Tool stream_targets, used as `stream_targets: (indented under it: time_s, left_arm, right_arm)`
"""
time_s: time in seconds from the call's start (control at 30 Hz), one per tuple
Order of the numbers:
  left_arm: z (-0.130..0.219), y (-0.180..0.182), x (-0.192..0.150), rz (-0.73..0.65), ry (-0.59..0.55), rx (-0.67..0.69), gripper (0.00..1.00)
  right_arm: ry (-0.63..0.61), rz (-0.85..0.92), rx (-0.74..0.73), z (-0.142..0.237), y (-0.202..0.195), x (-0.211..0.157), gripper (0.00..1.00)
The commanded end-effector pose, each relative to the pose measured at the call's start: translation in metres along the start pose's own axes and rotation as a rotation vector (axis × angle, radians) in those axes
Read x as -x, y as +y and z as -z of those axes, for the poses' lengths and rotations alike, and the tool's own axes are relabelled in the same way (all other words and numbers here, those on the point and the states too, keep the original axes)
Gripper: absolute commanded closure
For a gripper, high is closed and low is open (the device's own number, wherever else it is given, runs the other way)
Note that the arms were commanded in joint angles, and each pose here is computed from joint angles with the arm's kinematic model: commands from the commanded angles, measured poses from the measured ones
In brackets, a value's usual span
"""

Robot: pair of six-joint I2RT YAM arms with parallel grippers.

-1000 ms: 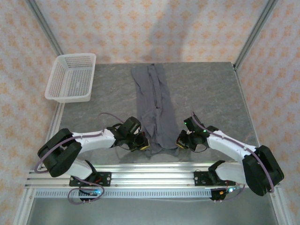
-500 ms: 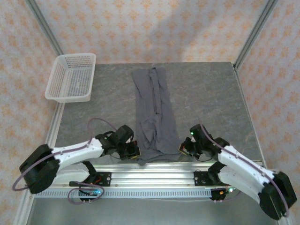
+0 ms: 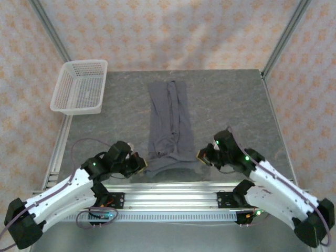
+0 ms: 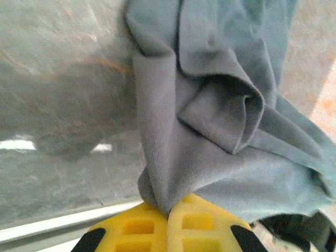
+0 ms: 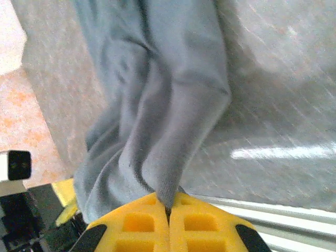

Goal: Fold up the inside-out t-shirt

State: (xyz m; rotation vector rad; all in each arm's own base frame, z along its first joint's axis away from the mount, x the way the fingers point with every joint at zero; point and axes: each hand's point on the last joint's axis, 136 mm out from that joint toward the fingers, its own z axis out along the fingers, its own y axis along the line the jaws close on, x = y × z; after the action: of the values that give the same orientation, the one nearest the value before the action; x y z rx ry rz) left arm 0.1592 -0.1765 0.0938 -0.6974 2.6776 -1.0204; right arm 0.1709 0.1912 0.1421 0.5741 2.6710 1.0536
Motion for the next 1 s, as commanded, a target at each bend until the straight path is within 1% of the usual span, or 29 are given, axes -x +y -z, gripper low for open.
stream_targets:
  time_s: [0.0,0.1,0.2,0.23,0.33,0.43,0.6,0.73,0.87,0.97]
  left_arm:
    - [0.021,-0.034,0.033,-0.086,-0.059,0.006,1.00]
    - [0.029,-0.056,0.068,-0.097,-0.093,0.017,1.00]
    - [0.027,-0.081,0.108,-0.086,-0.123,-0.036,1.00]
    - [0.025,-0.091,0.120,-0.096,-0.127,-0.051,1.00]
    - [0.016,-0.116,0.148,-0.165,-0.126,-0.027,1.00]
    - [0.001,-0.133,0.177,-0.187,-0.135,-0.023,1.00]
    - [-0.017,-0.146,0.235,-0.172,-0.179,-0.020,1.00]
    - [-0.029,-0.149,0.278,-0.142,-0.216,-0.020,1.00]
    - [-0.042,-0.160,0.307,-0.150,-0.233,-0.036,1.00]
    - [-0.058,-0.167,0.326,-0.159,-0.226,-0.042,1.00]
  right_arm:
    - [-0.158,0.096,0.028,0.006,0.046,0.044,1.00]
    - [-0.180,0.102,0.009,0.000,0.064,0.072,1.00]
    - [-0.209,0.105,0.011,-0.008,0.077,0.105,1.00]
    - [-0.207,0.113,0.018,-0.014,0.083,0.117,1.00]
    - [-0.214,0.143,0.008,-0.025,0.098,0.150,1.00]
    - [-0.228,0.128,0.006,-0.036,0.111,0.180,1.00]
    - [-0.233,0.125,0.032,-0.059,0.128,0.226,1.00]
    - [-0.231,0.132,0.029,-0.079,0.139,0.261,1.00]
    - [-0.266,0.100,0.047,-0.086,0.144,0.300,1.00]
    - [-0.266,0.092,0.068,-0.097,0.148,0.325,1.00]
